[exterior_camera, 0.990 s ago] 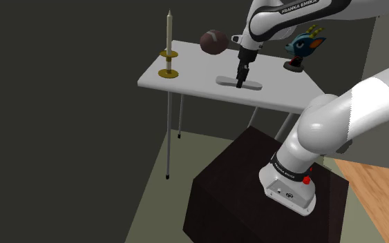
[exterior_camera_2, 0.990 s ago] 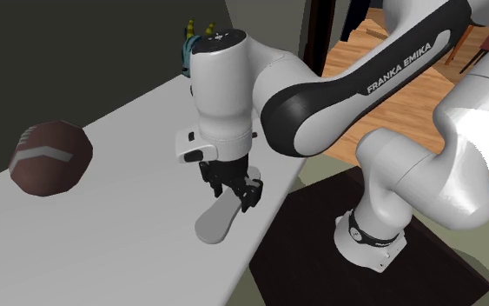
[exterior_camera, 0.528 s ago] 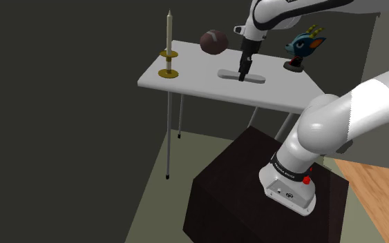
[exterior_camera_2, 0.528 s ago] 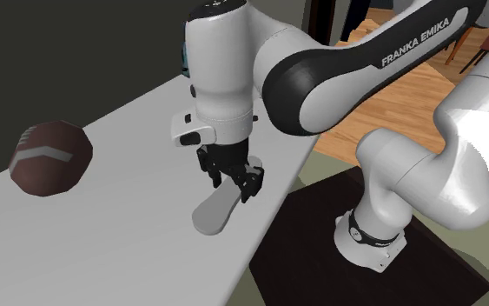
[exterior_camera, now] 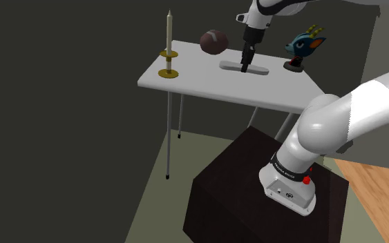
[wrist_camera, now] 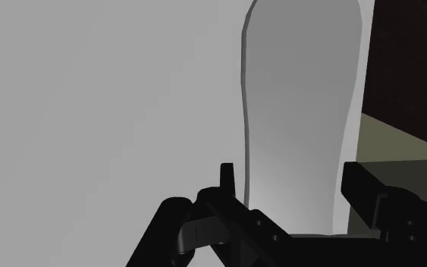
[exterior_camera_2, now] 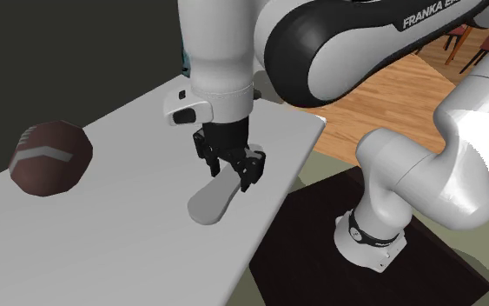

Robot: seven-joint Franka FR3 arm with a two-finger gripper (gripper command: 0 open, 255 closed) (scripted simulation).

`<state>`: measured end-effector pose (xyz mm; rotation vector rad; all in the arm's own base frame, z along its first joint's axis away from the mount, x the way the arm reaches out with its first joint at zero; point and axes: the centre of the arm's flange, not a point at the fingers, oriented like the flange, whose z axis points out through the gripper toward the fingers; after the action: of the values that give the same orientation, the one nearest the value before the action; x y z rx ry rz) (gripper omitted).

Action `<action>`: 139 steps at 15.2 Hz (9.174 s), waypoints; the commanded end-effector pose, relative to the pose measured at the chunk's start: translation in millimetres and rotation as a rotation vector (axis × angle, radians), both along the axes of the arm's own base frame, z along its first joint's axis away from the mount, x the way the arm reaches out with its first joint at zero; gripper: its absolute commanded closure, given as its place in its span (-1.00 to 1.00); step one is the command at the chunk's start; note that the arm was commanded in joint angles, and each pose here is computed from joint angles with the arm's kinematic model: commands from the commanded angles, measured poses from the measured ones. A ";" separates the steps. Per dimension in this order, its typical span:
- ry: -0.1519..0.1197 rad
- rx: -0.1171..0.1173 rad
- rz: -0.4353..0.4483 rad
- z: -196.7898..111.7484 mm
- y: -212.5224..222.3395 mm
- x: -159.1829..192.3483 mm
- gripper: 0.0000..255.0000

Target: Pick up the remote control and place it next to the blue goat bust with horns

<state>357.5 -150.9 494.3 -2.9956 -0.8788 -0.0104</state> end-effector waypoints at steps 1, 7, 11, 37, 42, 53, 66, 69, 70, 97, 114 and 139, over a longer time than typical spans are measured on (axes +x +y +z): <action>0.000 0.000 0.000 11.1 -0.3 0.1 1.00; 0.000 0.000 0.000 42.8 -0.3 0.1 1.00; 0.000 0.000 0.000 63.9 -0.3 0.1 1.00; 0.000 0.000 0.000 201.2 -0.3 0.1 1.00; 0.000 0.000 0.000 227.6 -0.3 0.1 1.00; 0.000 0.000 0.000 241.2 -103.8 -20.7 1.00; 0.000 0.000 0.000 242.5 -272.0 -54.5 1.00; 0.000 0.000 0.000 232.1 -288.4 -57.8 1.00; 0.000 0.000 0.000 226.8 -288.4 -57.8 1.00; 0.000 0.000 0.000 84.3 -288.4 -57.8 1.00; 0.000 0.000 0.000 -5.5 -288.4 -57.8 1.00; 0.000 0.000 0.000 -65.3 -288.4 -57.8 -1.00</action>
<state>299.8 -439.3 428.9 -2.9955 -0.8790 -0.0102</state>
